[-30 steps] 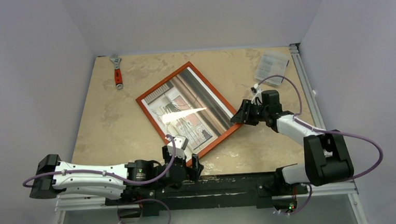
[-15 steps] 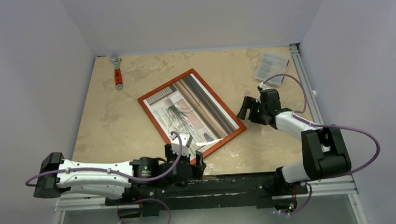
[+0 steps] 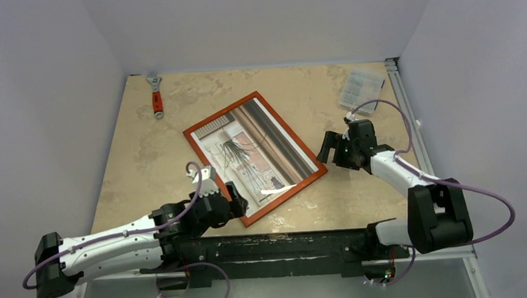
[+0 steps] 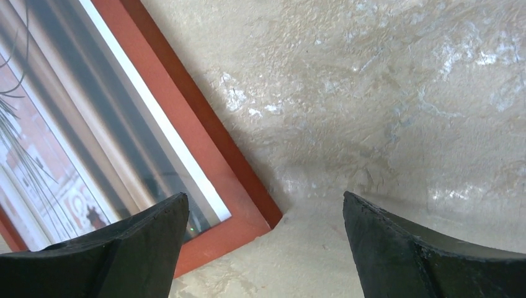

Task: Put the photo into the frame

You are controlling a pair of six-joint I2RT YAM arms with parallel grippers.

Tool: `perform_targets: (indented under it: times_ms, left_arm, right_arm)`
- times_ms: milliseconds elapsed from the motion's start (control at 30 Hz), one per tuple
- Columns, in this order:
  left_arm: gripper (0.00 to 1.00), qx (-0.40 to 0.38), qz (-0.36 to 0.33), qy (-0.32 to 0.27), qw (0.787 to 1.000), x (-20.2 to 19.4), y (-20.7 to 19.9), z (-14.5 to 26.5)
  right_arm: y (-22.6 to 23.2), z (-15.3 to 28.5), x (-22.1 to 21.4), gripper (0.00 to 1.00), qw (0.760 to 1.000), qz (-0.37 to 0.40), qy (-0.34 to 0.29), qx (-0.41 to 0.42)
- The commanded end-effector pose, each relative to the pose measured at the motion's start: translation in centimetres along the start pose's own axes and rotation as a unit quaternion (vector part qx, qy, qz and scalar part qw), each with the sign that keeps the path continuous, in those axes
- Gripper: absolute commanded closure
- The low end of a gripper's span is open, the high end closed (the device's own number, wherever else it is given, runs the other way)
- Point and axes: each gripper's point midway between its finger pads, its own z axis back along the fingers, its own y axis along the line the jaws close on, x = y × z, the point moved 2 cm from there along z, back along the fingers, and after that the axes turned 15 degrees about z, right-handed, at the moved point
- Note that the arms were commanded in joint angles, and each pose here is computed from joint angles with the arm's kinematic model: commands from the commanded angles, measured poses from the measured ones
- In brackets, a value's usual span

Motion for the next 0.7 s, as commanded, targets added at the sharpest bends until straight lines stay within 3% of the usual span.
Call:
perform_targets:
  times_ms: [0,133,300,667]
  left_arm:
    - [0.05,0.05,0.077,-0.008,0.996,0.7,3.9,-0.1]
    - [0.09,0.053,0.118,-0.016,0.992,1.4,5.5,-0.5]
    - [0.11,0.076,0.119,-0.011,0.99,1.8,6.2,-1.2]
    - [0.1,0.118,0.034,0.032,0.992,3.5,1.7,-3.3]
  right_arm:
    - [0.3,1.3,-0.3,0.08,1.0,-0.005,0.003,0.003]
    - [1.0,2.0,-2.3,0.09,0.998,-0.045,0.024,0.023]
    - [2.0,2.6,-5.0,0.11,0.994,-0.089,0.055,0.045]
    - [6.7,2.3,-6.6,0.15,0.992,-0.069,0.082,0.063]
